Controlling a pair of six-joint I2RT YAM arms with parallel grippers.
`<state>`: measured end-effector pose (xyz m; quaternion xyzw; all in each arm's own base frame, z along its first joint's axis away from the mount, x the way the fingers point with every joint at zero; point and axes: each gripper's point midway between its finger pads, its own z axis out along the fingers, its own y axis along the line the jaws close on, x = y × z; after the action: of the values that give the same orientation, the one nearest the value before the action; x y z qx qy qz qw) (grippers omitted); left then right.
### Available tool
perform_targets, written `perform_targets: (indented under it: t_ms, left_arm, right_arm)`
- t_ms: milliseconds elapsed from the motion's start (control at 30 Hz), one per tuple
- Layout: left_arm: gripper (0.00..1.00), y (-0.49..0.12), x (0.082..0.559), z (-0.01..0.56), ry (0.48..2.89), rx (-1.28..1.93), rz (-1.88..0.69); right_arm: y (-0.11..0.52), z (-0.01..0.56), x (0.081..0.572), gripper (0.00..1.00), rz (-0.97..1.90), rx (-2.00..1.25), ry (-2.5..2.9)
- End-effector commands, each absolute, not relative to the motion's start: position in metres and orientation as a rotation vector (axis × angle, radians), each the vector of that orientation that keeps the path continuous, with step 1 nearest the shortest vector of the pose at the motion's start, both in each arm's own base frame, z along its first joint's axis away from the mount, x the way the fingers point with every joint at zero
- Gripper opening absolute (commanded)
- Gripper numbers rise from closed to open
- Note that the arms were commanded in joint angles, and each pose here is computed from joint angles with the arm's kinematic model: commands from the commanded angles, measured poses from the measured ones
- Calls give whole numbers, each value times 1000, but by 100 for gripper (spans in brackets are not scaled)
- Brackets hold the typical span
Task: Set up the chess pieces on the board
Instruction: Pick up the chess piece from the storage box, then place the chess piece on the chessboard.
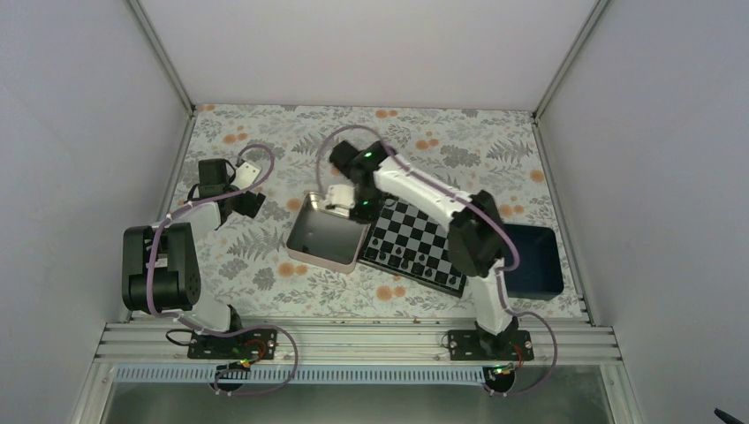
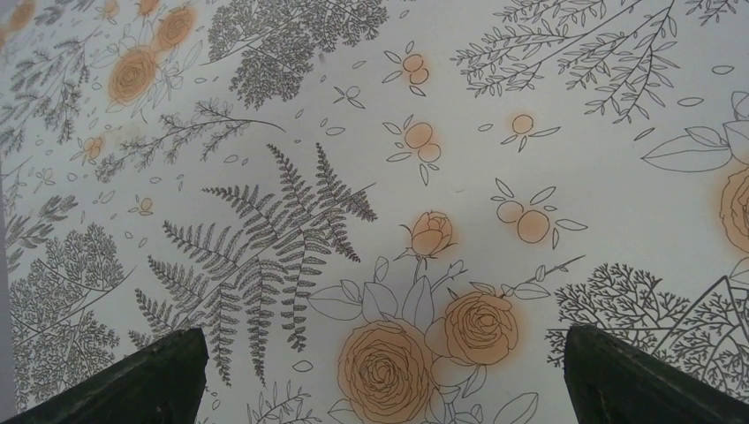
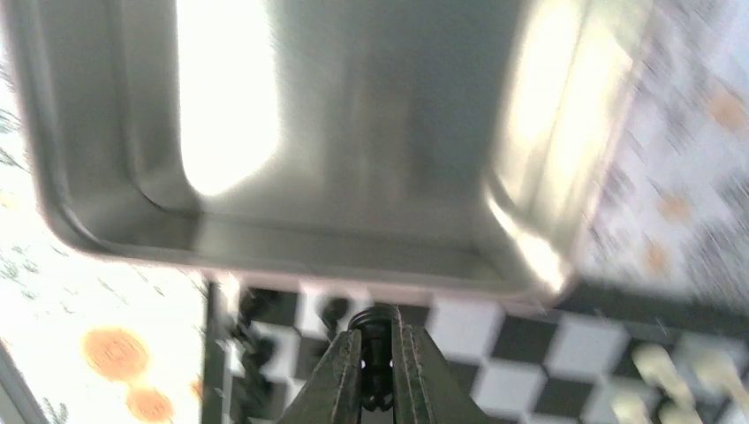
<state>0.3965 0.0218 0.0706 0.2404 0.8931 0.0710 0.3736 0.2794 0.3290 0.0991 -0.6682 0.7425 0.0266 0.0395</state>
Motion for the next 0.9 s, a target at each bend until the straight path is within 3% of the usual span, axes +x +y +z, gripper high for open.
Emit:
perform_targets:
  t_ms: [0,133,333,533,867]
  left_arm:
    - [100,26,401,79,2251,604,207]
    - [100,28,404,83,2243,587,222]
    - [100,32,406,84,2242,570,245]
    - [100,30,408,87,2235,560,228]
    - [100,32,407,90,2230,555,244]
  right_arm:
    - [252,127,319,8,-4,-1780,2428]
    - [182,133,326,8,-28,-1585,2533]
    - [110,107,285,8,-39,-1478,2627]
    - [97,71,249,8,10,-1511,2631]
    - [101,48,233,9,91,-1509,2614]
